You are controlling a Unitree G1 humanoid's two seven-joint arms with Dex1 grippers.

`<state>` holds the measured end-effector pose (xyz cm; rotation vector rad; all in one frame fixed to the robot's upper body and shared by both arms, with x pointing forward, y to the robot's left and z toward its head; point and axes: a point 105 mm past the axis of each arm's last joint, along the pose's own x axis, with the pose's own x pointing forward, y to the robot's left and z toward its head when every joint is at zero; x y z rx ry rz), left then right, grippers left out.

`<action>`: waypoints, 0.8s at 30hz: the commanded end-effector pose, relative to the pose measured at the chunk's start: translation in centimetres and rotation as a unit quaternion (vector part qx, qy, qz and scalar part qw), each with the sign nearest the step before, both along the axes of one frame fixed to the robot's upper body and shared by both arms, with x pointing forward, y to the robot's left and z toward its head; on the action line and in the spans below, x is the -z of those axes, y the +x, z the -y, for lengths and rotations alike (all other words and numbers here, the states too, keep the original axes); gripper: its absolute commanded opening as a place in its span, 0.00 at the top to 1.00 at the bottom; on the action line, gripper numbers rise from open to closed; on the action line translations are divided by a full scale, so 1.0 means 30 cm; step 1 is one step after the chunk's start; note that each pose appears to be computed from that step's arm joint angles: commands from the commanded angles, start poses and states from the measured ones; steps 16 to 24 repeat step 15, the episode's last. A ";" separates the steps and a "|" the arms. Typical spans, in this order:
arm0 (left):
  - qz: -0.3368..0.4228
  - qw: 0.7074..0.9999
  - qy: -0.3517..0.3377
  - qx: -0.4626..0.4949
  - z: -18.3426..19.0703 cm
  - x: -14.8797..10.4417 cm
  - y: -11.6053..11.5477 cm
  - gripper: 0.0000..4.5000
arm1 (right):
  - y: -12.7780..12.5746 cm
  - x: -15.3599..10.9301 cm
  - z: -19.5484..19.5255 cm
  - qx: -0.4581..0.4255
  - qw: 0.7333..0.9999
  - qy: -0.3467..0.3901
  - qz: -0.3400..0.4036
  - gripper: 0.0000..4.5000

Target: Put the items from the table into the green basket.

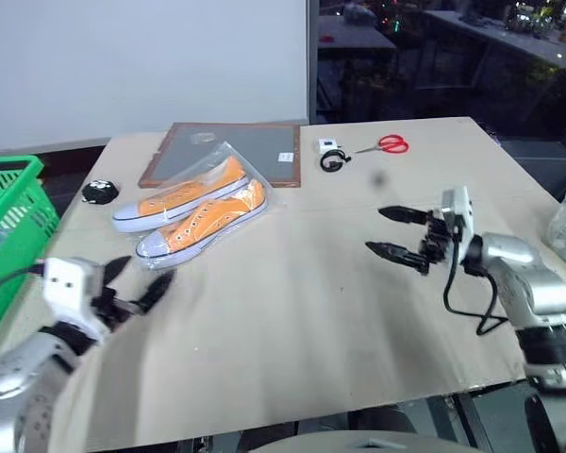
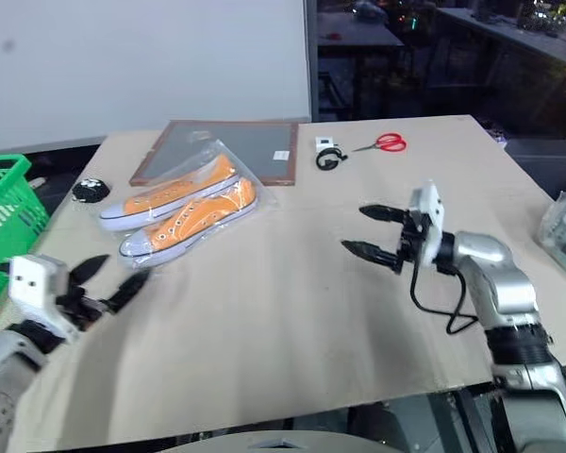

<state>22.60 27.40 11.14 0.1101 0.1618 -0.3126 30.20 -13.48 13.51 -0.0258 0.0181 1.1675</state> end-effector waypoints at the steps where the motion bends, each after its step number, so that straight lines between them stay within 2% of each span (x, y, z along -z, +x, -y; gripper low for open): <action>1: -0.004 1.000 0.011 0.024 0.111 0.020 -0.019 0.02 | -0.032 -0.009 0.062 0.033 0.999 -0.013 0.034 0.00; 7: -0.011 0.997 -0.042 0.066 0.277 0.045 -0.063 0.02 | -0.076 0.097 0.158 0.099 0.994 -0.040 0.008 0.00; 15: -0.036 0.997 0.001 0.061 0.280 0.121 -0.073 0.02 | -0.097 0.144 0.187 0.123 0.991 -0.049 0.006 0.00; 24: -0.036 0.997 0.001 0.061 0.280 0.121 -0.073 0.02 | -0.097 0.144 0.187 0.123 0.991 -0.049 0.006 0.00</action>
